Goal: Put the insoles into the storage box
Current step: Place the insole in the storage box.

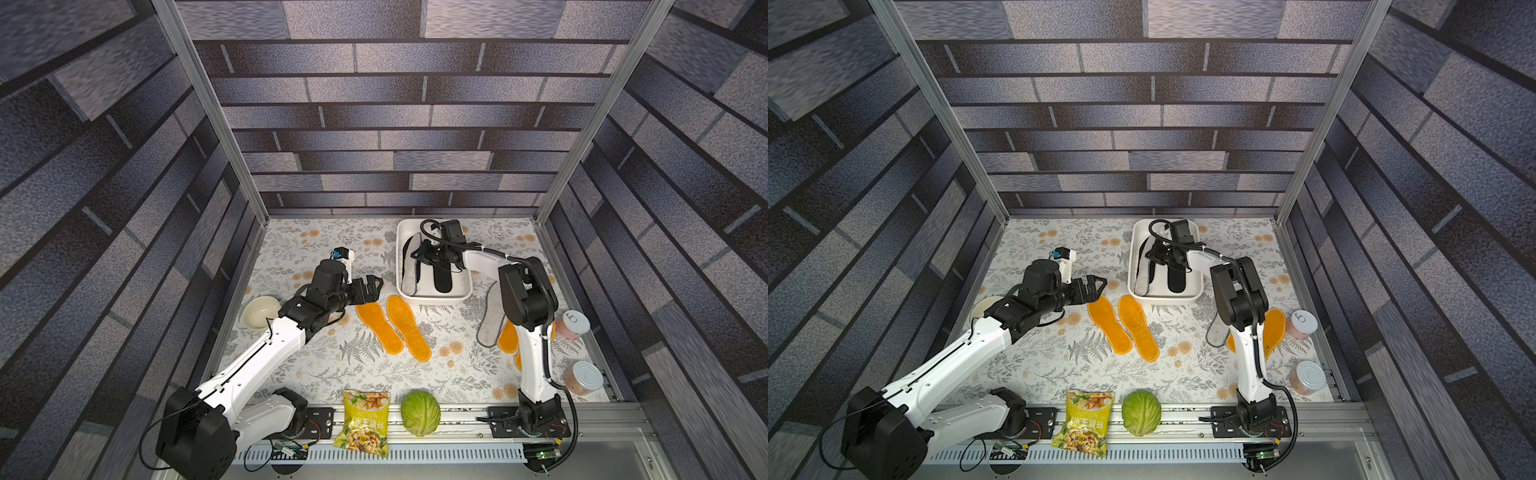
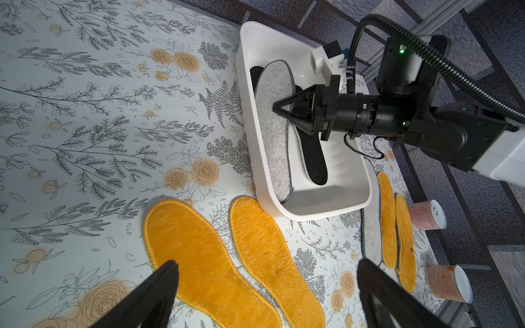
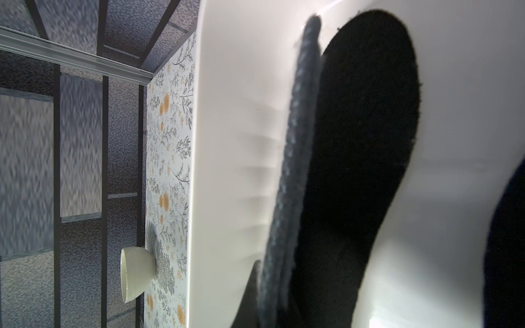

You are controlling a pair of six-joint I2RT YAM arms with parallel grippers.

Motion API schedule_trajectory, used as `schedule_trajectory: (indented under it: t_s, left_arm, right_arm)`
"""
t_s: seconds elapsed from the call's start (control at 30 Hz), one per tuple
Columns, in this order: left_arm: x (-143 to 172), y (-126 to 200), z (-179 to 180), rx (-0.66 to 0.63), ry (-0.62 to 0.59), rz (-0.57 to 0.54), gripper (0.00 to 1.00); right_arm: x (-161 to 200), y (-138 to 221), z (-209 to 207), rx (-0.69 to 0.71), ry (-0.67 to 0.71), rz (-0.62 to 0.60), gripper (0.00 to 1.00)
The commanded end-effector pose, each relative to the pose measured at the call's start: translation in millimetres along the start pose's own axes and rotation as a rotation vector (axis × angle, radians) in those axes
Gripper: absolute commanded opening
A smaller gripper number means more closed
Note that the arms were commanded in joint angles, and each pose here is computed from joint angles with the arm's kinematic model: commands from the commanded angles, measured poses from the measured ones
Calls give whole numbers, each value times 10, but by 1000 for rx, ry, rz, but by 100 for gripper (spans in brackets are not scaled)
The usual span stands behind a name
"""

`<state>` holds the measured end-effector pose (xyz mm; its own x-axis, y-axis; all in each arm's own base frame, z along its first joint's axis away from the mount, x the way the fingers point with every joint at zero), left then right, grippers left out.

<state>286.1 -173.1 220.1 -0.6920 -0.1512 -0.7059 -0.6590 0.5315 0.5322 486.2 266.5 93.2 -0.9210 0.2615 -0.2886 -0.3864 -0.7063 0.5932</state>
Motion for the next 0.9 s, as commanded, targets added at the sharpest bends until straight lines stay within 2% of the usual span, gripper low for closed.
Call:
schedule_trajectory:
  t_s: [0.0,0.4,0.67,0.87]
  left_arm:
    - [12,31,12,1,11,3,100]
    - [8,23,6,3,11,5,100]
    - [11,14,9,3,14,5,100]
    - [11,-2,4,7,16,10,100]
  right_arm:
    - [-38,-28,-72,-4,-27,-11,8]
    - [-148,35,-8,-92,-70,-72,8]
    - [-174,24,27,-143,-88,-77,8]
    - [-153,-1,-9,-124,-88,-51,8]
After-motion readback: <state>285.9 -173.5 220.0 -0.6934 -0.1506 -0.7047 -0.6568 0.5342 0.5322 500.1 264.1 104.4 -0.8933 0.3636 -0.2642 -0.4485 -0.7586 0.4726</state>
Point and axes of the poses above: each gripper's point midway between its finger pads, its own y axis back along the fingers, its own z axis along the line the jaws close on, x = y × z, the point moved 3 cm from there along y, back along the fingers, and after that the axes turned 3 degrees about -y, right-handed, at the moved point
